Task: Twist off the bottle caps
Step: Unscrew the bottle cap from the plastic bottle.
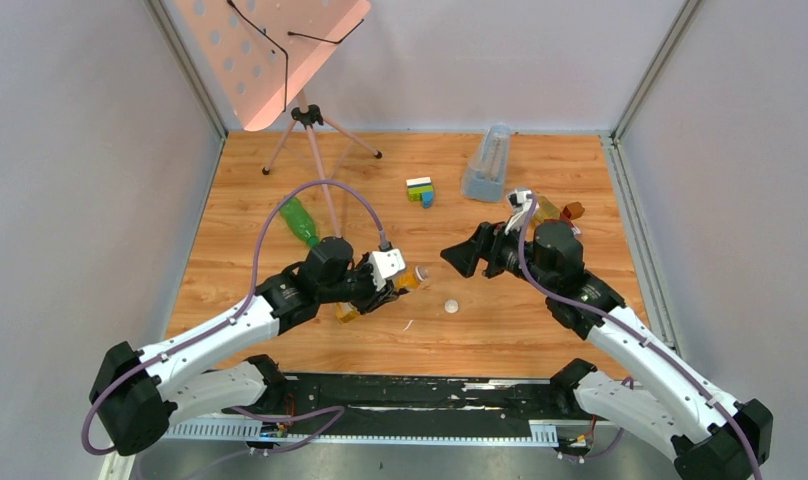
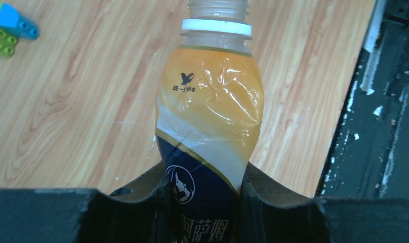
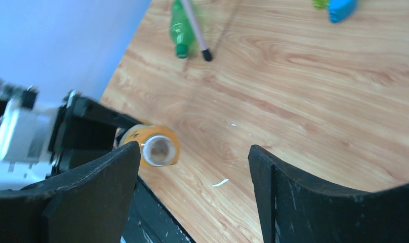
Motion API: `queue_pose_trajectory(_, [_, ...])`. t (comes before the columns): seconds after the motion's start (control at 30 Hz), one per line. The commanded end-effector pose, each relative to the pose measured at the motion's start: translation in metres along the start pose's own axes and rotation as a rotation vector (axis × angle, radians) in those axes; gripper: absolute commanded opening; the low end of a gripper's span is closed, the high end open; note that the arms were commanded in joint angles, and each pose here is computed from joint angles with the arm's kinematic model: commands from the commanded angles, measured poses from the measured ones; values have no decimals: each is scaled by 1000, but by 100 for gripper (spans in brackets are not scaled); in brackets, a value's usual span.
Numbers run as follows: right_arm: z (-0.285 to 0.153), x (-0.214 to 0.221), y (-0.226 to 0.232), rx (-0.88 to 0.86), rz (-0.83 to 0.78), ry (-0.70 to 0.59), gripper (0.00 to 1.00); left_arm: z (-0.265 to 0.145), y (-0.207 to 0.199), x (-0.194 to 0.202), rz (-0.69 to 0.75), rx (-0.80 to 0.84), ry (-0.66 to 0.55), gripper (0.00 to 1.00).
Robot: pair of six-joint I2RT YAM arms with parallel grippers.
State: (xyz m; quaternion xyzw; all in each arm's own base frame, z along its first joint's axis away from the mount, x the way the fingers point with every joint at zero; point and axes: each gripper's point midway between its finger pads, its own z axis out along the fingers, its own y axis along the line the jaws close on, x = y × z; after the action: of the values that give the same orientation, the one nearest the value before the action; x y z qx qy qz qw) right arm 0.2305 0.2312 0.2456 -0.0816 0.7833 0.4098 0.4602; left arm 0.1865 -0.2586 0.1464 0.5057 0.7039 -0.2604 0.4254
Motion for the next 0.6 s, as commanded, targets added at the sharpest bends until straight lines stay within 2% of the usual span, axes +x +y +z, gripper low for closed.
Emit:
queue_pose_trajectory(0.0, [2, 8, -52, 210, 198, -10, 78, -4, 17, -6, -3, -103, -26, 8])
queue_pose_trajectory(0.23, [16, 52, -83, 265, 301, 181, 74, -14, 37, -4, -58, -243, -36, 8])
queue_pose_trajectory(0.43, [38, 99, -106, 309, 284, 423, 72, -27, 45, -12, -70, -320, -113, 10])
queue_pose_trajectory(0.57, [57, 117, -125, 395, 241, 516, 73, -34, 47, -13, -70, -346, -136, 11])
